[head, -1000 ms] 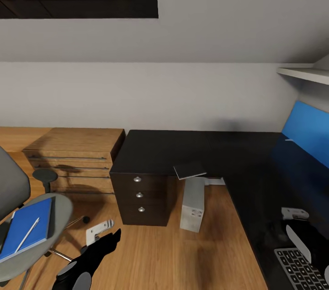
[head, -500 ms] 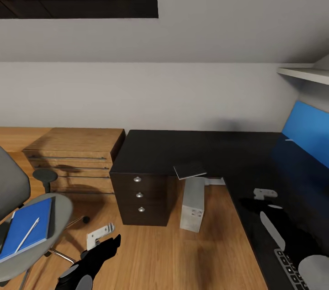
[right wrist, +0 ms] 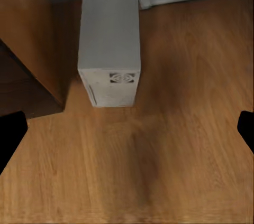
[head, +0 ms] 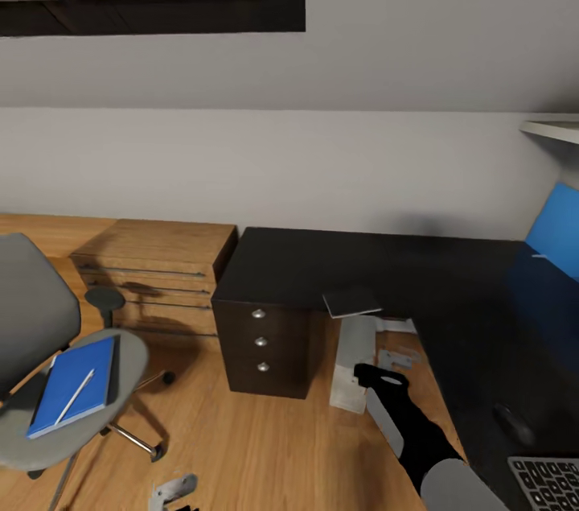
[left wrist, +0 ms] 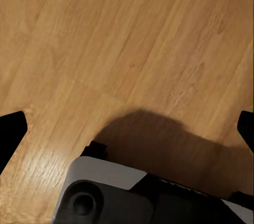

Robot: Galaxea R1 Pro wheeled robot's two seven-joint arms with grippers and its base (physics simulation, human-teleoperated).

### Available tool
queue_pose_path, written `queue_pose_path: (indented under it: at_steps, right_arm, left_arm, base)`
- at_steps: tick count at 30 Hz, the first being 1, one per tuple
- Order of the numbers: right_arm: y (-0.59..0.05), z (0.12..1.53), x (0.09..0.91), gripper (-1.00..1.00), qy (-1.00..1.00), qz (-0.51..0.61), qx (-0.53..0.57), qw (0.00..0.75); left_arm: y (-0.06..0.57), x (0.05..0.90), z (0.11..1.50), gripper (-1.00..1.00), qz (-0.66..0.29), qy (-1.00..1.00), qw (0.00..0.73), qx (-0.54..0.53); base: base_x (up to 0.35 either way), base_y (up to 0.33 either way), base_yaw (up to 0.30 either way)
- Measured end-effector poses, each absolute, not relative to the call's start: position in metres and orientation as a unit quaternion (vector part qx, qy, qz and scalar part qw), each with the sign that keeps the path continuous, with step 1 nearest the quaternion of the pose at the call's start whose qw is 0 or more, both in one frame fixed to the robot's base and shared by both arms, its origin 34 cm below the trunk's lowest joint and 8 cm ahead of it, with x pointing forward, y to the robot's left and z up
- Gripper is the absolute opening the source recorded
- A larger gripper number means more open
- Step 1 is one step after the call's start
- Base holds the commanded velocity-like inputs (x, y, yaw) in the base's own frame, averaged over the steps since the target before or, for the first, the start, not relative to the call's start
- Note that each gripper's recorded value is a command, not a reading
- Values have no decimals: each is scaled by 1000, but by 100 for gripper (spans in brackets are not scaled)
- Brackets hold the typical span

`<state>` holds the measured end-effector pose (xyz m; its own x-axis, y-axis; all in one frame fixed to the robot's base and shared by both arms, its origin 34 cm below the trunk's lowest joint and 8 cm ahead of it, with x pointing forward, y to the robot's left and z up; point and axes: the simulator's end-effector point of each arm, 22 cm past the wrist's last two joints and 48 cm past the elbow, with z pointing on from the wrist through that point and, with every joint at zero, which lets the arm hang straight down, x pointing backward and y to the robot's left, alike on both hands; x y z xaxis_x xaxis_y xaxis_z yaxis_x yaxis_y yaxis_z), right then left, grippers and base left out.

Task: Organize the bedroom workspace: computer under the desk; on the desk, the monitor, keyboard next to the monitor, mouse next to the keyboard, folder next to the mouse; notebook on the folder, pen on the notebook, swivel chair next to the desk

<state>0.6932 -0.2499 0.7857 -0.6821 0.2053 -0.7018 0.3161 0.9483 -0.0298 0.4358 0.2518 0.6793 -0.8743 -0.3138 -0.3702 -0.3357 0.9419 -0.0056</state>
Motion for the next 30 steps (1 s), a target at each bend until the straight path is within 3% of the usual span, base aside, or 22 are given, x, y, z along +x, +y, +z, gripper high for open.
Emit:
queue_pose_path:
  at_steps: [6,10,21,30]
  right_arm:
    - [-195,711,623,100,905,-102,93,402]
    - [-205,691,589,100,896,-116,76,422]
    - [-180,647,519,100,919,-44,42,390]
    - [-176,642,507,100,922,-37,36,384]
  left_arm:
    - [281,405,647,100,89,965,192,-154]
    - [275,393,635,100,100,962,215,-135]
    - [262,372,620,100,108,958,243,-110]
    - [255,375,623,100,102,946,287,-110]
  base:
    - [0,0,278]
    - [0,0,280]
    - [0,0,271]
    - [0,0,39]
